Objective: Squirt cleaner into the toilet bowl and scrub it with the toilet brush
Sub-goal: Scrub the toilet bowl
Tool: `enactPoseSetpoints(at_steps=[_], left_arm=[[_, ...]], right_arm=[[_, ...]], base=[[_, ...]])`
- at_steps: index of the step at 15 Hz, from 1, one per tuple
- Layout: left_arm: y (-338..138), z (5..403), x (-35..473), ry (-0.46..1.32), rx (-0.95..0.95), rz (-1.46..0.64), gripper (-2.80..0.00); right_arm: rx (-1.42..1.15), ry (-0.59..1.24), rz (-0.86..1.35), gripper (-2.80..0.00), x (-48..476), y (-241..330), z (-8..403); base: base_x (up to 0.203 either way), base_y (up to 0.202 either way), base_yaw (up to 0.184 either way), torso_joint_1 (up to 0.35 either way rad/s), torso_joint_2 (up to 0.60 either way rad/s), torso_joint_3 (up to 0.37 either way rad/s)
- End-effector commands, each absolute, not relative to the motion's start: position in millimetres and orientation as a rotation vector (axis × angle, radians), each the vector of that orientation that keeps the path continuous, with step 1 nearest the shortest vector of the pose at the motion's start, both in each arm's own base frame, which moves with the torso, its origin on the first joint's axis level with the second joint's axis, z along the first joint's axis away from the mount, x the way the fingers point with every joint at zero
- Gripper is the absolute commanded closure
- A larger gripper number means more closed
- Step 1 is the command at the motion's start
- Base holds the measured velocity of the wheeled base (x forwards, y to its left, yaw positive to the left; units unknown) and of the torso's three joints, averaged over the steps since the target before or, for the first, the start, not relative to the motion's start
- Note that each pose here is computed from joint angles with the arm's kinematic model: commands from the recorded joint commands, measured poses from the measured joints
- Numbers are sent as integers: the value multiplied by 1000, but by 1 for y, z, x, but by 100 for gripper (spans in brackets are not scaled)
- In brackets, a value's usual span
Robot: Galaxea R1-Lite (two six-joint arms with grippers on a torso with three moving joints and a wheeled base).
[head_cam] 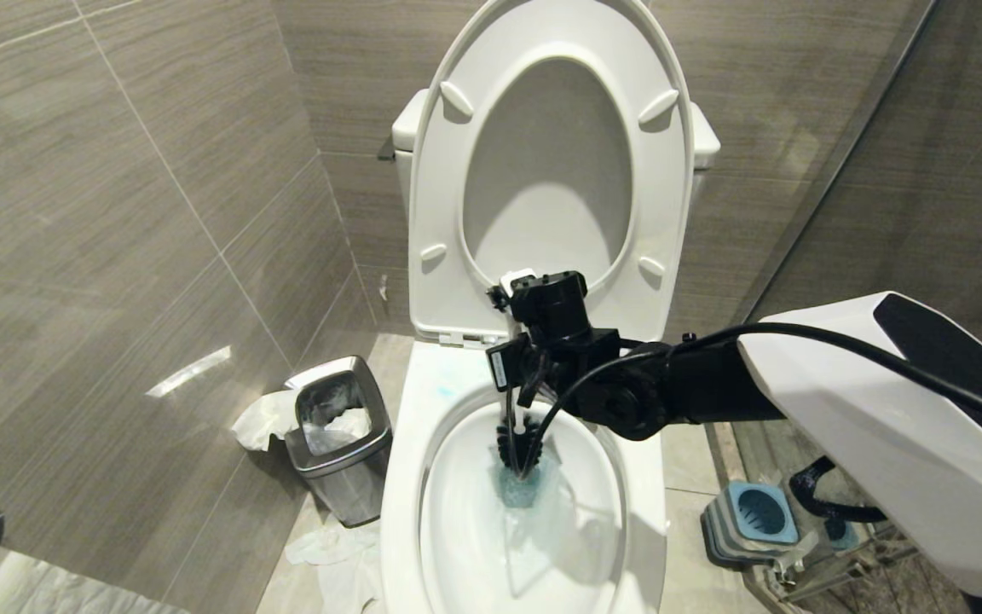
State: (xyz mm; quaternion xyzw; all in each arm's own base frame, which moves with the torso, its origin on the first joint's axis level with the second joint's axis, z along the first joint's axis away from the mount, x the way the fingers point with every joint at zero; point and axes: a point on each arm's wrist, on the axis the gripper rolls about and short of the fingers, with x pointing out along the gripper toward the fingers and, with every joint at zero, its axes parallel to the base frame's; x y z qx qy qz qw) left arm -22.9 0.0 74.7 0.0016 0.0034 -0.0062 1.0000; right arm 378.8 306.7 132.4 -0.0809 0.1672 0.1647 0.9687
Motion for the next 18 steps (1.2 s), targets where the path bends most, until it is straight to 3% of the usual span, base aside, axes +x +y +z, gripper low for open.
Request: enactPoseSetpoints(at_steps=[1, 7, 13, 18], left_arm=[[0, 74, -23, 9, 3, -12, 0], [0, 74, -23, 9, 3, -12, 0], [0, 74, -23, 9, 5, -12, 0], [0, 74, -23, 9, 3, -12, 0]], right_arm=[[-161, 342, 371, 0, 366, 324, 129], [-143, 399, 451, 0, 316, 341, 141], [-183, 512, 463, 0, 247, 290, 147], [-122, 498, 348, 0, 270, 252, 160]], base=[[0, 0, 0, 0, 0, 0], [0, 0, 0, 0, 0, 0], [0, 0, 0, 0, 0, 0], [0, 0, 0, 0, 0, 0]])
